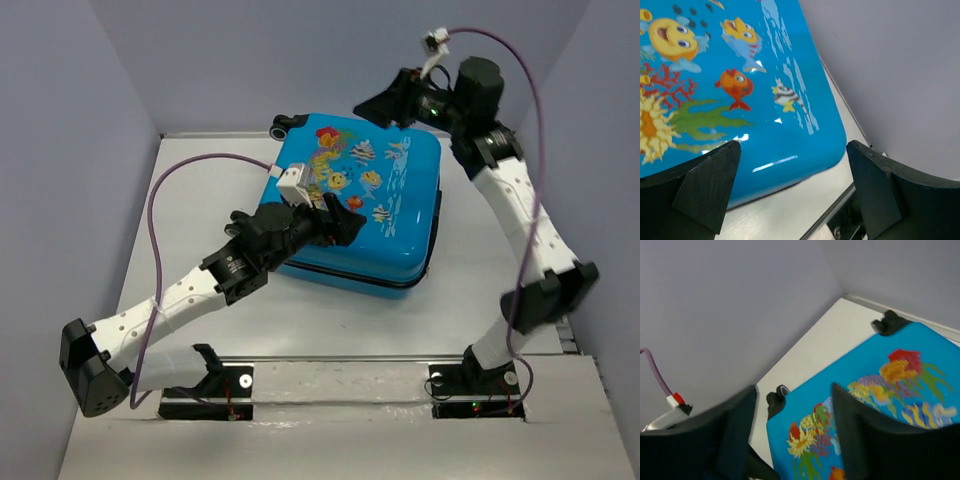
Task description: Pack the luggage
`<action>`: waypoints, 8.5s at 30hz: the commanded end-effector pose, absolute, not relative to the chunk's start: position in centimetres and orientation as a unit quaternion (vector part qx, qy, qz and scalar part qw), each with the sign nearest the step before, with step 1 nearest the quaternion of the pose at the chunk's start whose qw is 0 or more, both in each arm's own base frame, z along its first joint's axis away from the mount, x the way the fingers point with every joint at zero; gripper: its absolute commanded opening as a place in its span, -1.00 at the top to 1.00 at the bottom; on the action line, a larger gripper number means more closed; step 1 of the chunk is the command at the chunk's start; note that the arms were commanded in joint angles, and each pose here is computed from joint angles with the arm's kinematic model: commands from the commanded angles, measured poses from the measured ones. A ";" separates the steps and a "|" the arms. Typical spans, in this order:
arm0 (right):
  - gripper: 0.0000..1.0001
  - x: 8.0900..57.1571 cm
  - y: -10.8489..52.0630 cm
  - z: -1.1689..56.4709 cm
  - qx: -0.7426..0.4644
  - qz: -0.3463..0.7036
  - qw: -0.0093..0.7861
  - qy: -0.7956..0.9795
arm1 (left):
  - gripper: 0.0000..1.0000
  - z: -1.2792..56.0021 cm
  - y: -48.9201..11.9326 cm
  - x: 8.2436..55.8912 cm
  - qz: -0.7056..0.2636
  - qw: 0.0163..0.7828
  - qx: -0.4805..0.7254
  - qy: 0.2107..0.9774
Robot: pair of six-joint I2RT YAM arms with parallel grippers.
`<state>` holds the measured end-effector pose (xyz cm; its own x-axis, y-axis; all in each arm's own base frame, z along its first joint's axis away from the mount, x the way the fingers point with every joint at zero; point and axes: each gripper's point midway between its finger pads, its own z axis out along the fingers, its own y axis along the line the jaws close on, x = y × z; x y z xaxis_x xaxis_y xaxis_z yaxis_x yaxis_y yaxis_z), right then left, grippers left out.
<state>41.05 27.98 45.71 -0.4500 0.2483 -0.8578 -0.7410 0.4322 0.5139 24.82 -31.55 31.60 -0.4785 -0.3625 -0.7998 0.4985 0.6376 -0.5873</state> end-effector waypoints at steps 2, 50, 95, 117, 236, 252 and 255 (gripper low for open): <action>0.80 34.8 18.3 41.0 -0.058 0.332 0.612 0.716 | -0.98 33.7 -30.9 19.2 -0.470 0.508 0.094 0.716; -0.07 24.0 19.2 23.9 -0.065 0.365 0.472 0.800 | -0.98 25.2 -25.1 25.1 -0.394 0.508 -0.017 0.766; 0.86 23.0 22.8 16.0 -0.150 0.389 0.360 0.835 | -0.95 26.9 -35.1 26.3 -0.459 0.451 0.093 0.760; 0.86 20.4 21.4 17.2 -0.110 0.381 0.394 0.829 | -0.98 26.5 -10.7 31.3 -0.281 0.535 -0.120 0.787; 0.12 29.1 17.5 14.4 -0.086 0.286 0.535 0.791 | 0.09 25.8 -5.1 46.7 -0.384 0.501 -0.290 0.719; 0.04 30.5 17.0 15.2 -0.175 0.343 0.547 0.743 | -0.98 31.3 -3.4 40.4 -0.273 0.592 -0.220 0.725; 0.03 29.3 17.8 16.2 -0.198 0.387 0.535 0.725 | -0.95 30.8 -5.0 38.1 -0.270 0.594 -0.188 0.734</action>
<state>30.06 15.79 11.87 -0.4564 0.1193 -0.8817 -0.5198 0.7686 0.3730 41.20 -3.06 27.53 -0.2724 -0.6900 -0.6706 -0.0973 0.7132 -0.6942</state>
